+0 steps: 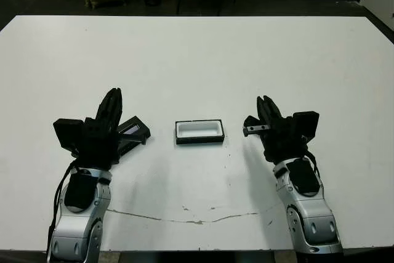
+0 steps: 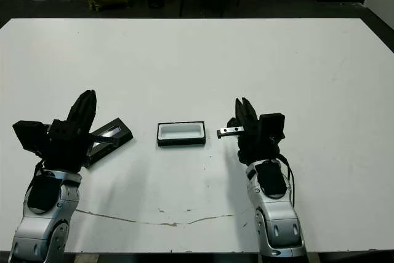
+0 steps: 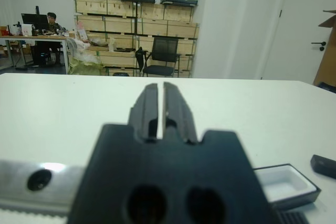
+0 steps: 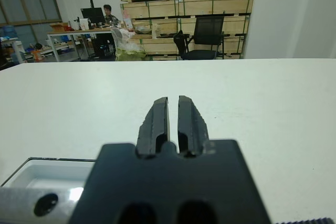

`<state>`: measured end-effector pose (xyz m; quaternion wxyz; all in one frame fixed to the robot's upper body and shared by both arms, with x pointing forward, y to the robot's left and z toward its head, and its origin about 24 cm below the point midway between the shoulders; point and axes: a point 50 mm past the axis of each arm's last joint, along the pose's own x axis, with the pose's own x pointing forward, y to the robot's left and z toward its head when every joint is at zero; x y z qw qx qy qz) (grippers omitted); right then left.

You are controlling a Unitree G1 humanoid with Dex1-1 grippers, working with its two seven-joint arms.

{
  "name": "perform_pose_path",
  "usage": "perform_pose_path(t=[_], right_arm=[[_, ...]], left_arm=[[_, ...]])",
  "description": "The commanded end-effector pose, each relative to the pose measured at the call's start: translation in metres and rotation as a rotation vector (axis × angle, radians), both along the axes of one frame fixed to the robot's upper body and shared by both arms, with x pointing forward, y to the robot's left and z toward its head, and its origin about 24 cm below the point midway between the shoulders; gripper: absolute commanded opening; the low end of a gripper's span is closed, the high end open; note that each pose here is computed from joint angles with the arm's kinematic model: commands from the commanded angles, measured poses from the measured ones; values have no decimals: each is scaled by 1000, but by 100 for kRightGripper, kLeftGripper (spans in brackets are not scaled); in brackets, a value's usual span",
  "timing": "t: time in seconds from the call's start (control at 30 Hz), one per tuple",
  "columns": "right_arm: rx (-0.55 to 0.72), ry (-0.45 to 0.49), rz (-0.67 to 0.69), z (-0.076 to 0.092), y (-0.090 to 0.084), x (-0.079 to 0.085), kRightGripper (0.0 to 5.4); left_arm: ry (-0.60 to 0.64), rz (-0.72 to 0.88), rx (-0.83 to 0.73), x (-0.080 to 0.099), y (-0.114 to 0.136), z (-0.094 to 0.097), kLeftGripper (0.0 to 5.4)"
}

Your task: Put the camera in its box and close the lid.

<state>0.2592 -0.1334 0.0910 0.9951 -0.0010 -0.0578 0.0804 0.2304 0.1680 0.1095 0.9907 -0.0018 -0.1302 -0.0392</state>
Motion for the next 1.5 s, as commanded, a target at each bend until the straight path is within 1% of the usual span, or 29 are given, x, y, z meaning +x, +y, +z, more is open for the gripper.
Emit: perform_pose_path(t=[0.03, 0.43, 0.7, 0.8, 1.0, 1.07, 1.2, 1.43, 1.5], right_arm=[[-7, 36, -8, -6, -2, -1, 2], [3, 50, -11, -6, -2, -2, 2], [-4, 16, 38, -4, -6, -2, 2], [-24, -15, 85, -1, -15, -1, 2], [-81, -43, 153, 9, -44, 4, 2], [-91, -37, 183, 11, -55, 7, 2], [-140, -17, 208, 17, -71, 9, 2], [-170, 49, 264, 24, -84, 11, 2], [-167, 78, 302, 24, -88, 13, 2]], left_arm=[[39, 8, 3, -2, 2, -6, 0], [38, 9, 16, -1, 2, -8, 0], [38, 5, 14, -1, 1, -7, 0], [37, 9, 11, -1, 1, -7, 0], [31, 11, 18, -1, 1, -6, 0], [28, 7, 21, 0, 1, -5, 0], [30, 7, 30, 0, 0, -4, 0], [29, 7, 29, 0, -1, -3, 0], [27, 7, 31, 0, 0, -3, 0]])
